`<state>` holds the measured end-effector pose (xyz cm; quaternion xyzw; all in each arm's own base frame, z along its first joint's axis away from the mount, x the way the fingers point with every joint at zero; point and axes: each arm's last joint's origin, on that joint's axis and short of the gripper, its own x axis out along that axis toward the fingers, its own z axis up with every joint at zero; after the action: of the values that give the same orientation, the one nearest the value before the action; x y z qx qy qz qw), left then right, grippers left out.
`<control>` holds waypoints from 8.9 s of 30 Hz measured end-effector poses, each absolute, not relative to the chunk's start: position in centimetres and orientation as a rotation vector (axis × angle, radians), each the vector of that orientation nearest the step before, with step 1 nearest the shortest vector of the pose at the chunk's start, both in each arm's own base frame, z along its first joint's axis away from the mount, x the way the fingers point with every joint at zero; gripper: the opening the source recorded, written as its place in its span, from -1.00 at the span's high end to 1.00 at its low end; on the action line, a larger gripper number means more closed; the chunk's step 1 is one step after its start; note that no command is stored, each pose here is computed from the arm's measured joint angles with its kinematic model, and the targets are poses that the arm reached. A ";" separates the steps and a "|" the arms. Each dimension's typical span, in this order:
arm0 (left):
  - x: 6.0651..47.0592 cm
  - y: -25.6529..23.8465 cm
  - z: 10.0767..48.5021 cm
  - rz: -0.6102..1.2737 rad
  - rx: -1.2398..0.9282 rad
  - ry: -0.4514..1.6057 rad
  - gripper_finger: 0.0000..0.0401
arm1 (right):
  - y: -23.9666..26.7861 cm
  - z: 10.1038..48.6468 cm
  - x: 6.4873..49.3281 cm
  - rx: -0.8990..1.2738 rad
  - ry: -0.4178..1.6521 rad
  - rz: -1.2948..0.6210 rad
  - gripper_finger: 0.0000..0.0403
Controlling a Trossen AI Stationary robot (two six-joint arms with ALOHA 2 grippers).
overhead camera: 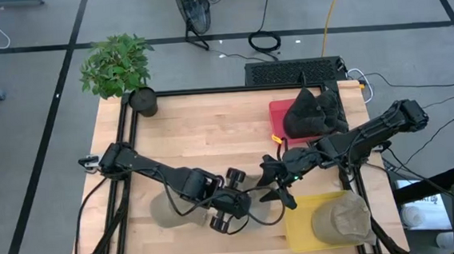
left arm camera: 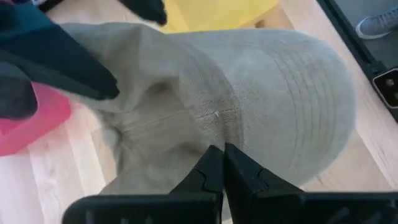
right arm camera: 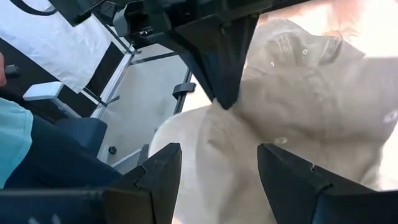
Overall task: Pick & Place hat
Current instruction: Put the bottom brown cap into the yellow bin
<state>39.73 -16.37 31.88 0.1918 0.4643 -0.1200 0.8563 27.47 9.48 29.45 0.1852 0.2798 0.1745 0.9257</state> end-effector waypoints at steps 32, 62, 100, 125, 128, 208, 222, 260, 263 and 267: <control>39.8 -16.0 33.1 -0.228 0.414 0.951 0.97 | 10.4 27.6 29.9 0.420 0.569 0.451 0.97; 39.1 -13.7 35.5 -0.013 0.077 0.905 0.29 | 9.5 26.9 29.9 0.355 0.563 0.172 1.00; 36.3 -12.3 35.6 0.154 0.007 1.108 0.08 | 12.1 36.8 19.0 0.115 0.962 -0.422 1.00; 34.8 -11.7 35.0 0.082 0.227 1.284 0.08 | 21.5 28.5 19.1 0.460 1.033 -0.899 1.00; 34.5 -11.6 35.0 0.086 0.251 1.311 0.08 | 22.2 28.1 19.0 0.510 0.967 -0.941 1.00; 32.7 -9.6 25.6 0.262 0.300 1.702 0.08 | 27.7 21.1 14.3 0.620 0.848 -0.786 1.00; 32.7 -9.4 25.6 0.255 0.293 1.708 0.08 | 26.1 21.3 13.3 0.338 0.871 -0.878 1.00; 33.5 -8.4 25.5 0.281 0.251 1.664 0.08 | 23.3 29.4 15.5 0.383 0.768 -0.730 1.00; 33.6 -8.4 25.4 0.278 0.244 1.648 0.08 | 21.3 31.6 15.8 0.383 0.730 -0.695 1.00; 33.7 -8.5 25.4 0.276 0.243 1.640 0.08 | 19.3 34.4 16.1 0.306 0.669 -0.588 1.00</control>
<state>33.72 -8.46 25.42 0.1077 0.7269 0.1222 0.6672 16.10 19.33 34.36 0.1475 0.3224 -0.2832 0.8911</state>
